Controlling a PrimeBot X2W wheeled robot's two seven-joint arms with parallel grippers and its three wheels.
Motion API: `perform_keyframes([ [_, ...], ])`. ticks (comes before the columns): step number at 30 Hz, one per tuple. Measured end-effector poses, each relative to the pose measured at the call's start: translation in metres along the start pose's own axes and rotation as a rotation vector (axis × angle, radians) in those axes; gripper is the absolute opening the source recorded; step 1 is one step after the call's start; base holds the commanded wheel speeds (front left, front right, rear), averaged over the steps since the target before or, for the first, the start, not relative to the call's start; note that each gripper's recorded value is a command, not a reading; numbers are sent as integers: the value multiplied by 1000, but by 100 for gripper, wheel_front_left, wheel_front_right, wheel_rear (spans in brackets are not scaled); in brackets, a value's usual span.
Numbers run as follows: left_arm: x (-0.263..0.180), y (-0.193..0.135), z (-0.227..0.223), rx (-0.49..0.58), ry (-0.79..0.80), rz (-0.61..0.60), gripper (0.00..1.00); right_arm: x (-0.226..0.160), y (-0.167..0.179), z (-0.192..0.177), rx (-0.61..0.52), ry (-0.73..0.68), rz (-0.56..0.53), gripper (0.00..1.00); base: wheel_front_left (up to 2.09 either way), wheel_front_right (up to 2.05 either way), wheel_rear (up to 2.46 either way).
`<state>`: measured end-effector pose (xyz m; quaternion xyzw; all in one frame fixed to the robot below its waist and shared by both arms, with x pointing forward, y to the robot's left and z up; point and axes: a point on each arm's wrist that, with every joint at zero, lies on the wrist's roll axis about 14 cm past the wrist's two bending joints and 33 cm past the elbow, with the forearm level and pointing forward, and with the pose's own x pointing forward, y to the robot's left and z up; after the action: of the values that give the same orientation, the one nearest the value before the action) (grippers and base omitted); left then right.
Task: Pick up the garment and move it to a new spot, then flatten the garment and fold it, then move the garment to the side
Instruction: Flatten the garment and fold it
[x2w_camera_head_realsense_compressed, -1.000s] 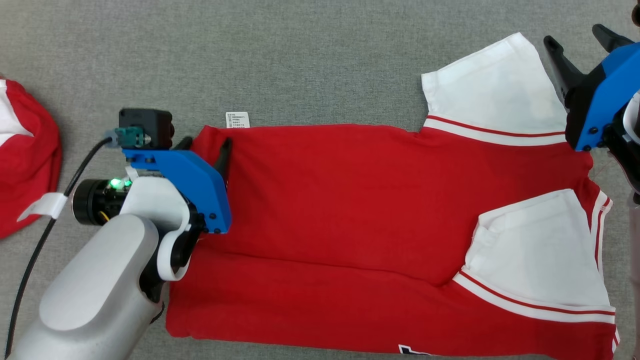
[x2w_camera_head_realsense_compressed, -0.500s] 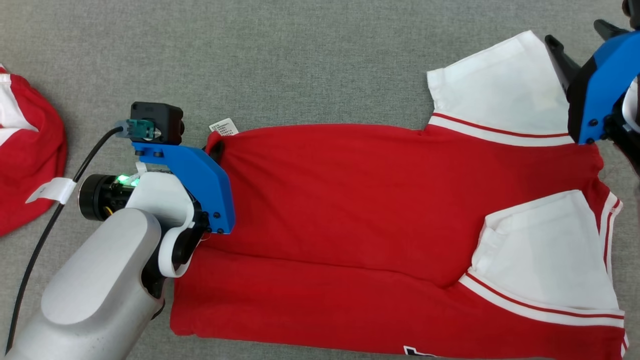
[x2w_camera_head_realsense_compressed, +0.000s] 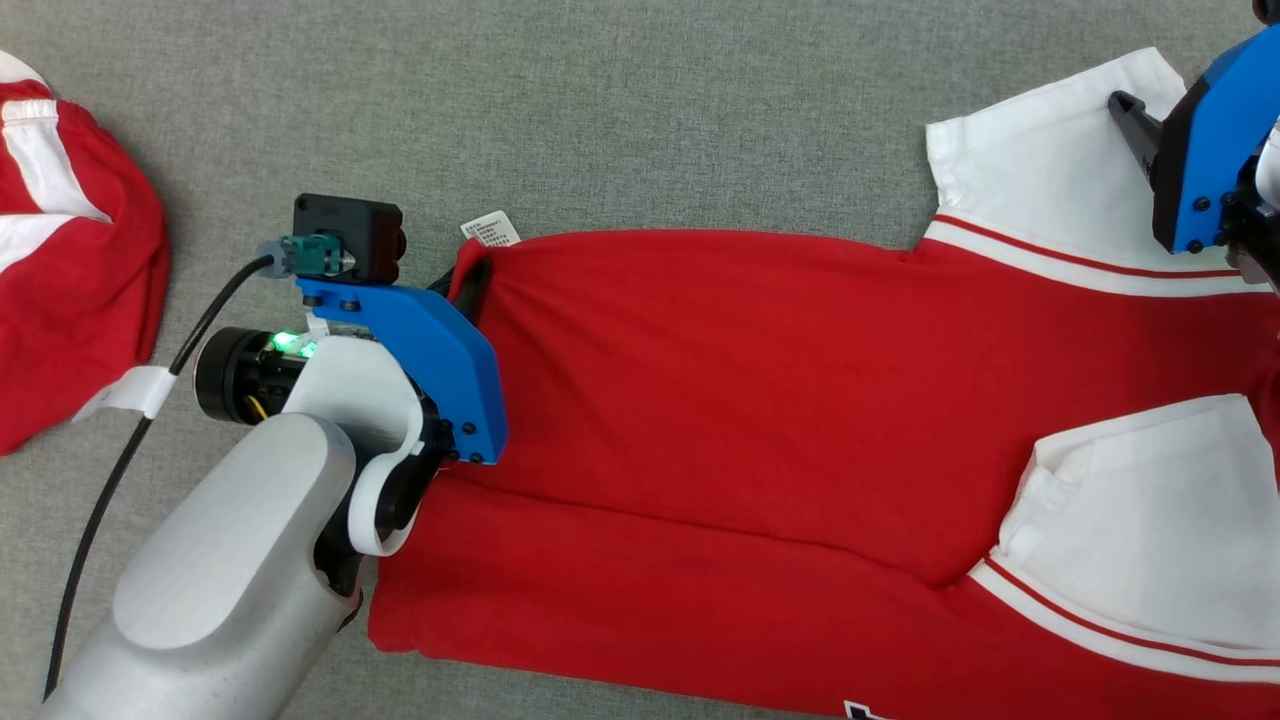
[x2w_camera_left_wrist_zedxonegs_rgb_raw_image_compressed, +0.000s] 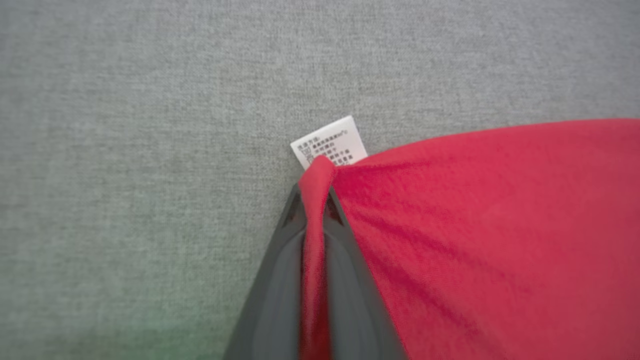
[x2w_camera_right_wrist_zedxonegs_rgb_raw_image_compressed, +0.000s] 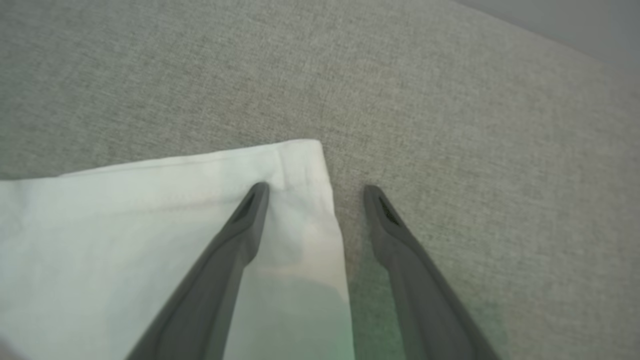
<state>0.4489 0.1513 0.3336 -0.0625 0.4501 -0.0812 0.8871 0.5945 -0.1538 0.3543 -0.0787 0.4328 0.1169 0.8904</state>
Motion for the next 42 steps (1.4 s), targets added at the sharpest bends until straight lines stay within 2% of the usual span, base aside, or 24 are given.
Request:
perform_keyframes([
  [2, 1, -2, 0, -1, -5, -8, 0, 2, 1, -2, -5, 16, 2, 100, 0, 0, 0],
  [3, 1, -2, 0, -1, -5, -8, 0, 2, 1, -2, -5, 16, 2, 86, 0, 0, 0],
  [4, 2, -2, 0, -2, -11, -7, 0, 3, 3, -3, 7, 27, 17, 51, 0, 0, 0],
  [5, 3, -2, 1, -4, -18, -7, 0, 4, 4, -4, 28, 31, 28, 22, 0, 0, 0],
  [6, 3, -1, 2, -6, -27, -5, 0, 5, 6, -4, 55, 34, 43, 0, 0, 0, 0],
  [12, 5, 2, 17, -5, -144, 24, 0, 3, 4, 9, 53, -39, 33, 0, 0, 0, 0],
  [15, -1, 5, 34, -20, -261, 49, 0, -13, -1, 38, 27, -188, 14, 0, 0, 0, 0],
  [21, -11, 8, 48, -39, -363, 60, 0, -39, -4, 64, 38, -314, 16, 0, 0, 0, 0],
  [29, -32, -5, 60, -41, -494, -12, 0, -83, 2, 65, 51, -420, 56, 0, 0, 0, 0],
  [33, -45, -9, 56, -5, -538, -50, 0, -107, 12, 50, 56, -423, 96, 0, 0, 0, 0],
  [42, -61, -10, 40, 103, -603, -80, 0, -154, 23, -14, 72, -326, 119, 0, 0, 0, 0],
])
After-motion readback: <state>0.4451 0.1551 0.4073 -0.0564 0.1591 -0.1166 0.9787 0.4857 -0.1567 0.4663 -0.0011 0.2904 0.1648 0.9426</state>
